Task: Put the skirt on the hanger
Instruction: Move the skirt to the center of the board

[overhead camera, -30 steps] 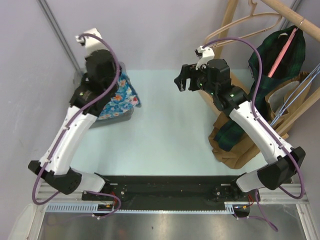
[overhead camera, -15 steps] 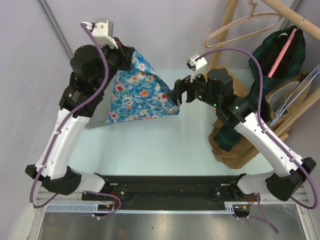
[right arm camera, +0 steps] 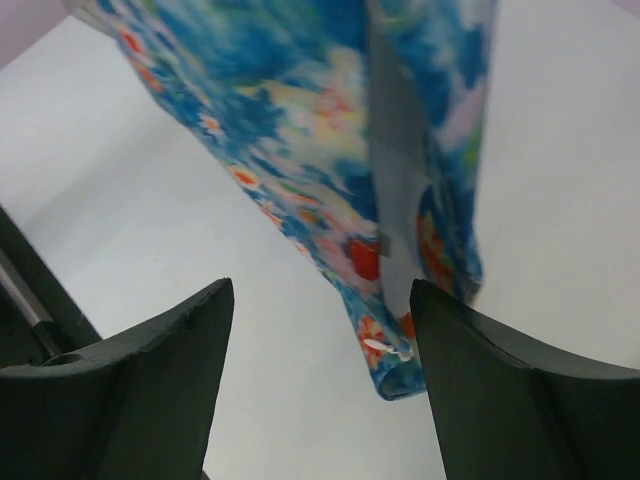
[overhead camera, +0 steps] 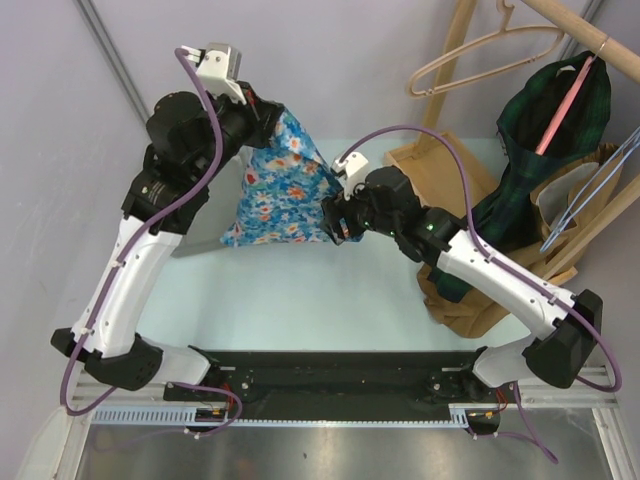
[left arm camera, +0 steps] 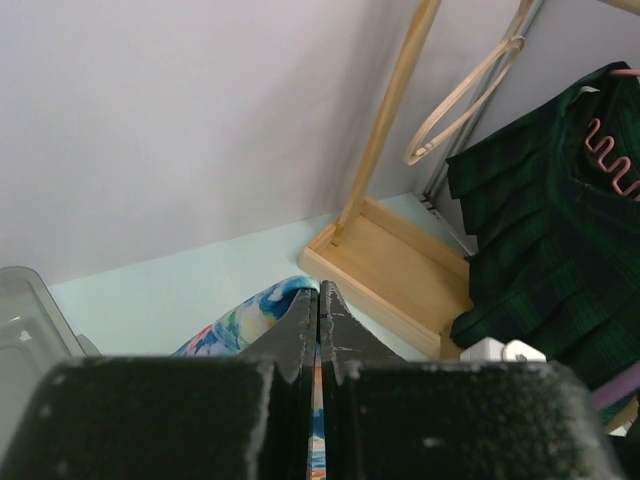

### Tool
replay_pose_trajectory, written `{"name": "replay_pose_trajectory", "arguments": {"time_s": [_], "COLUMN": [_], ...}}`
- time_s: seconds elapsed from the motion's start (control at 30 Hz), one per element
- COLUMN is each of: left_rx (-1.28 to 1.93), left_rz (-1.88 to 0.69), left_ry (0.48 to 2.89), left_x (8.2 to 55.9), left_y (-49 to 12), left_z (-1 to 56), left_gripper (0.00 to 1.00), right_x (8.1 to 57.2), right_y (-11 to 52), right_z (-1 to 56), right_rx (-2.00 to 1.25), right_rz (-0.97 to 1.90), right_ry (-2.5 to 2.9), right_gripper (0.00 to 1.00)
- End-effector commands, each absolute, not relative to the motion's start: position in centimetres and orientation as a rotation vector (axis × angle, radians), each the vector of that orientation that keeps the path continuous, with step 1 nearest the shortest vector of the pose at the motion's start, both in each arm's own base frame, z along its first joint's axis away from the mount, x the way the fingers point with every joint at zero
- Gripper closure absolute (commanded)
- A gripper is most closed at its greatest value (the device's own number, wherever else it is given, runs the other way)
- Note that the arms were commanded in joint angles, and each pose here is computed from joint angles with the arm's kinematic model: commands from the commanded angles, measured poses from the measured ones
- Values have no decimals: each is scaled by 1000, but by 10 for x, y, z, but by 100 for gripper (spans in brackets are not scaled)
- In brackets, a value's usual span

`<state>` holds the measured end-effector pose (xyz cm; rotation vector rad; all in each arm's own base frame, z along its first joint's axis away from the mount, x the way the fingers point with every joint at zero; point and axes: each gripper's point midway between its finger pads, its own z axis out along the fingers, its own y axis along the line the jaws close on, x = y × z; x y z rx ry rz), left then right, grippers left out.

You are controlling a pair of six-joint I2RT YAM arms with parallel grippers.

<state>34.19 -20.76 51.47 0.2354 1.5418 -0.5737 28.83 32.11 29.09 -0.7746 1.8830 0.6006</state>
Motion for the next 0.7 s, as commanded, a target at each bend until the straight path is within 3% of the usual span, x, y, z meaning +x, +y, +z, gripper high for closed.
{"name": "replay_pose_trajectory", "arguments": {"time_s": [0.0,0.43,0.67], "left_rx": [241,178,175], "left_rz": [-622,-548,-577], "left_ry": [1407,1366,1339], "left_x": [320,308,302], "left_y": [-201,-176,-176], "left_z": [556,576,585], "left_gripper": [100,100,100], "right_x": [308,304,289], "right_y": [308,263,289], "right_z": [318,326,306], "right_rx": [-631,-497,-638], "right_rz": [531,497,609], "right_ry": [1806,1804,1831], "right_gripper": [24,28,31]}}
